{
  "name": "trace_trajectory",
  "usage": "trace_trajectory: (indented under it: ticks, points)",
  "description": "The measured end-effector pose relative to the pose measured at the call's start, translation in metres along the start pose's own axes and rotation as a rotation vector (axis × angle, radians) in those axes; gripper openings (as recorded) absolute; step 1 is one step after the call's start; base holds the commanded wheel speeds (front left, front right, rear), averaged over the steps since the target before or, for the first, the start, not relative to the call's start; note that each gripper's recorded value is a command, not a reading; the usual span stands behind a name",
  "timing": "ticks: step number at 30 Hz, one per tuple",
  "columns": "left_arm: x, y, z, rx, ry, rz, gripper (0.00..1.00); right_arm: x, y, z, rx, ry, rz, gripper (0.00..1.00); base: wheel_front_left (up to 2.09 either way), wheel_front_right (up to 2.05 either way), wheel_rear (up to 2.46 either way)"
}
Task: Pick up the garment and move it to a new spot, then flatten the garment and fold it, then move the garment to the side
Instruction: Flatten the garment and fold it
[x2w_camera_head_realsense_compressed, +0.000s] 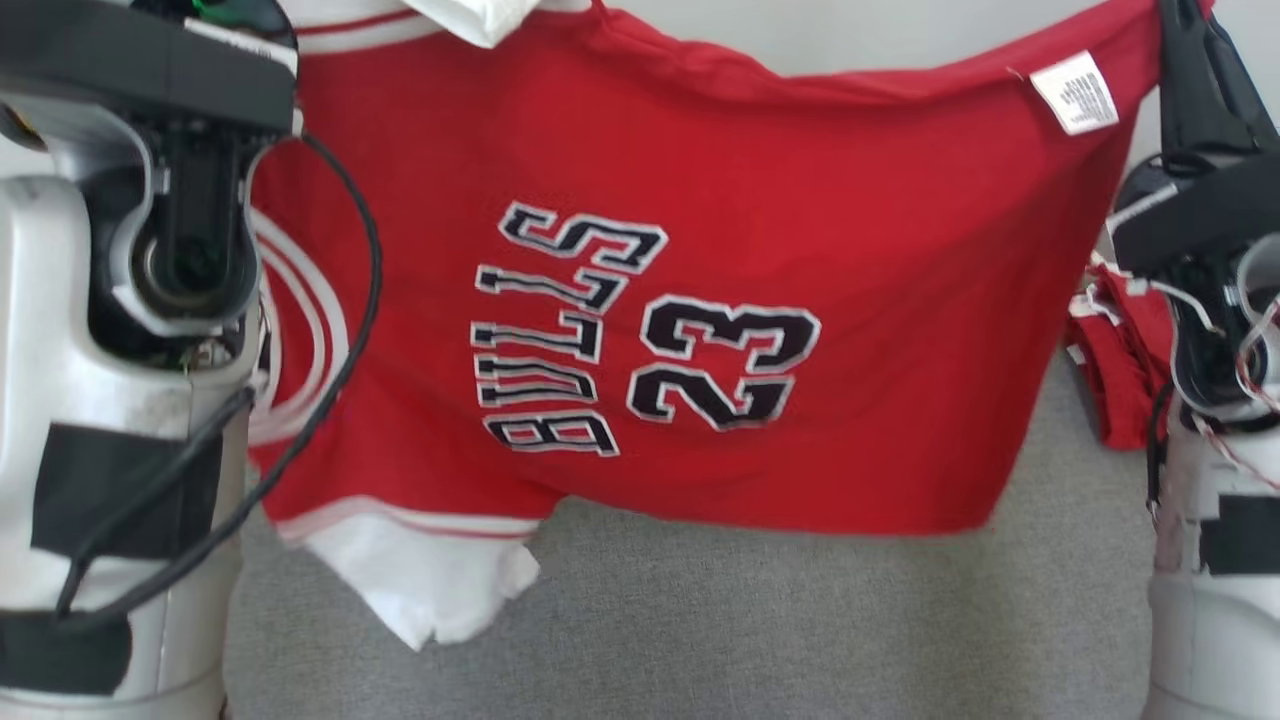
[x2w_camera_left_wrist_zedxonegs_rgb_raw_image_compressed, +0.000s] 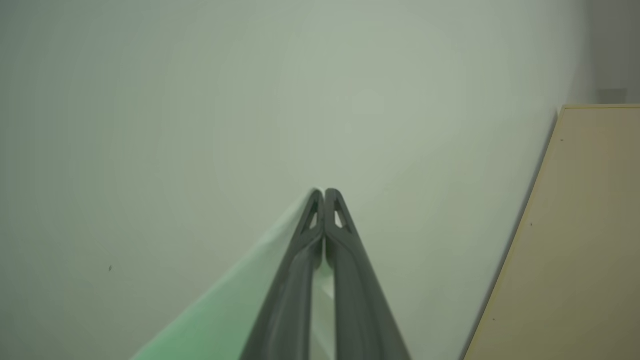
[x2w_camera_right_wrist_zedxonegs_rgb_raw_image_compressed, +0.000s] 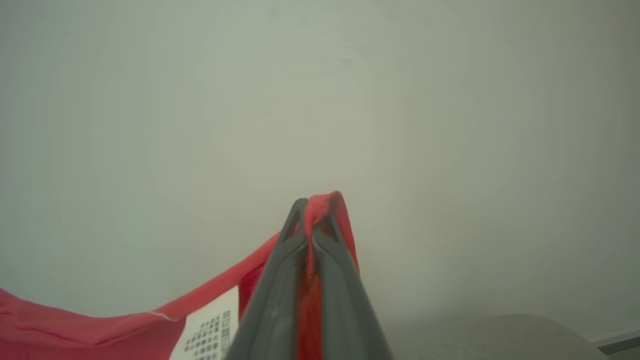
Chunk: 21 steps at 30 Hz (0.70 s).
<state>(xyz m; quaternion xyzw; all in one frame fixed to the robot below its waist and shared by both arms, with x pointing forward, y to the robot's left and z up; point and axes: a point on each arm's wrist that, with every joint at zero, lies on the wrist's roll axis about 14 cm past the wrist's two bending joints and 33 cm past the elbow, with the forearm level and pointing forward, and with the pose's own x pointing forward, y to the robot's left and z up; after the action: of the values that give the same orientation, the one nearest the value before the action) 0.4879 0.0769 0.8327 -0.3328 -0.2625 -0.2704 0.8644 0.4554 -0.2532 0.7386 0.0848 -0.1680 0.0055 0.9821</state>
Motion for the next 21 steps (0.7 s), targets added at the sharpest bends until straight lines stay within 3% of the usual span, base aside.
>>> trace_trajectory:
  ticks: [7,11,13,16,21]
  points:
    - [0.022,0.022,0.011,0.042,-0.162,0.014,0.00,0.033,-0.005,-0.004,-0.044,-0.068,-0.033,0.00,0.00,0.00,0.00]
    - [0.036,0.007,0.033,0.106,-0.307,-0.091,0.00,0.053,0.001,0.018,-0.122,-0.228,-0.027,0.00,0.00,0.00,0.00]
    - [0.038,0.007,0.037,0.079,-0.347,-0.107,0.00,0.059,0.001,0.014,-0.155,-0.258,-0.025,0.00,0.00,0.00,0.00]
    - [0.033,0.022,0.019,0.032,-0.337,-0.081,0.00,0.065,-0.006,-0.023,-0.191,-0.183,-0.029,0.00,0.00,0.00,0.00]
    - [-0.006,0.079,-0.064,0.004,-0.132,0.066,0.00,0.058,-0.022,-0.110,-0.248,0.057,-0.024,0.00,0.00,0.00,0.00]
